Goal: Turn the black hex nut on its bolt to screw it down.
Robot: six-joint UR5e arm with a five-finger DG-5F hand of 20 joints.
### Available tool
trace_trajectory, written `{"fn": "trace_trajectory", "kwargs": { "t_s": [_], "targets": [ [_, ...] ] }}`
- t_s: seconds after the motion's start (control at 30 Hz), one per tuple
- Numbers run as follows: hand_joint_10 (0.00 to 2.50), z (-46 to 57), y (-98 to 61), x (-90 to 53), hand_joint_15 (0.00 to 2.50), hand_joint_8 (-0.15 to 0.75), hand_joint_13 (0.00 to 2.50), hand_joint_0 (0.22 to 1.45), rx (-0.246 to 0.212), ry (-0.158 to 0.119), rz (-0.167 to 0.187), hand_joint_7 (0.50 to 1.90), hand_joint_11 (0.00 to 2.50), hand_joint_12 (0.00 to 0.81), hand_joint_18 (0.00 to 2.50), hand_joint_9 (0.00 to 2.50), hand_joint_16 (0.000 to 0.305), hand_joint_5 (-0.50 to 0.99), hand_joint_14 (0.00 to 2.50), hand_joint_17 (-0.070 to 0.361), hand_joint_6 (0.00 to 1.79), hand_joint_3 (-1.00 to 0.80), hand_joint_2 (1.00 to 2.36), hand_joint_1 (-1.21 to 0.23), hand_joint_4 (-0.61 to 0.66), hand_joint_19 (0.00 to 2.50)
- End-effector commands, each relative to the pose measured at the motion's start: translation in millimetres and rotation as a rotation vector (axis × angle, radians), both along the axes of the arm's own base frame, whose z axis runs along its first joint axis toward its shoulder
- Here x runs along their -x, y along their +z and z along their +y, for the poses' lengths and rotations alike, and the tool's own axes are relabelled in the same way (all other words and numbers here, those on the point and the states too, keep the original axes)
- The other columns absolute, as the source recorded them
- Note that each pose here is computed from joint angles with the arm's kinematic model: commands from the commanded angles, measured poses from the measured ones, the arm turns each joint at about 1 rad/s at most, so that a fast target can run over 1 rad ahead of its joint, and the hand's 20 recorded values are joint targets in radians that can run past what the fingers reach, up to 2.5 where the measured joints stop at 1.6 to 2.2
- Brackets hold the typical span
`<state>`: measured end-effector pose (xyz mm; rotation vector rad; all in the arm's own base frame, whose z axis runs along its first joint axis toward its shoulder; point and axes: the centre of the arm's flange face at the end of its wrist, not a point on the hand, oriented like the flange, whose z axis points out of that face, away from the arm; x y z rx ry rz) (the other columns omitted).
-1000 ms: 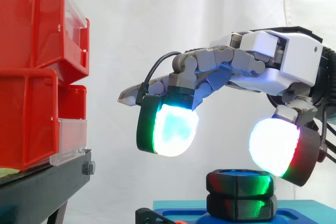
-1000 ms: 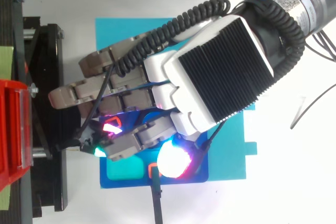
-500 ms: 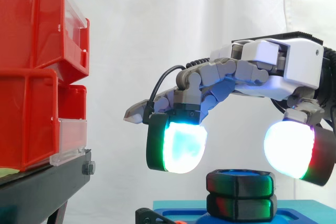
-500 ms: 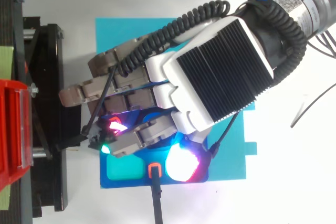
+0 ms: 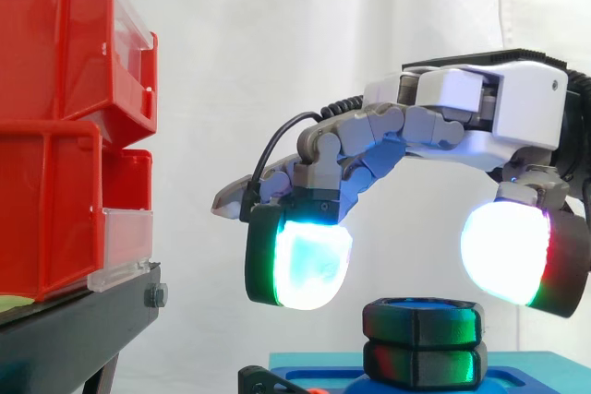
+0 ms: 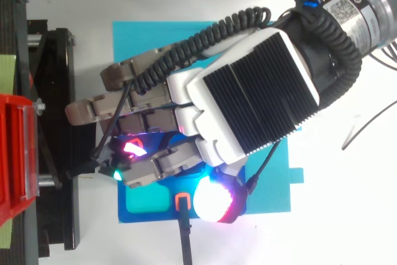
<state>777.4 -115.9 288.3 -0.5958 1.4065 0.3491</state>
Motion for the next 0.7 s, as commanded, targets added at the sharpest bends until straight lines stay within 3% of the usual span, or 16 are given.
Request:
{"fn": "trace_trajectory", "kwargs": {
  "t_s": [0.0,0.13,0.67],
  "targets": [
    [0.0,3.2,-1.7,0.1,0.0,0.217,0.49,0.41,0.009,-0.008,0.008,1.13,0.03,0.377,0.6,0.69,0.059,-0.15,0.0,0.133,0.5,-0.5,1.0,-0.31,0.29,0.57],
    [0.0,8.5,-7.2,1.7,0.0,0.213,0.49,0.41,0.011,-0.011,0.029,1.14,0.03,0.376,0.6,0.68,0.059,-0.14,0.0,0.133,0.5,-0.5,1.0,-0.3,0.3,0.57],
    [0.0,21.7,-9.9,1.4,0.0,0.18,0.46,0.49,0.028,0.007,0.027,1.28,0.0,0.341,0.55,0.66,0.051,-0.11,0.0,0.116,0.5,-0.5,1.0,-0.34,0.23,0.59]
  ]
}}
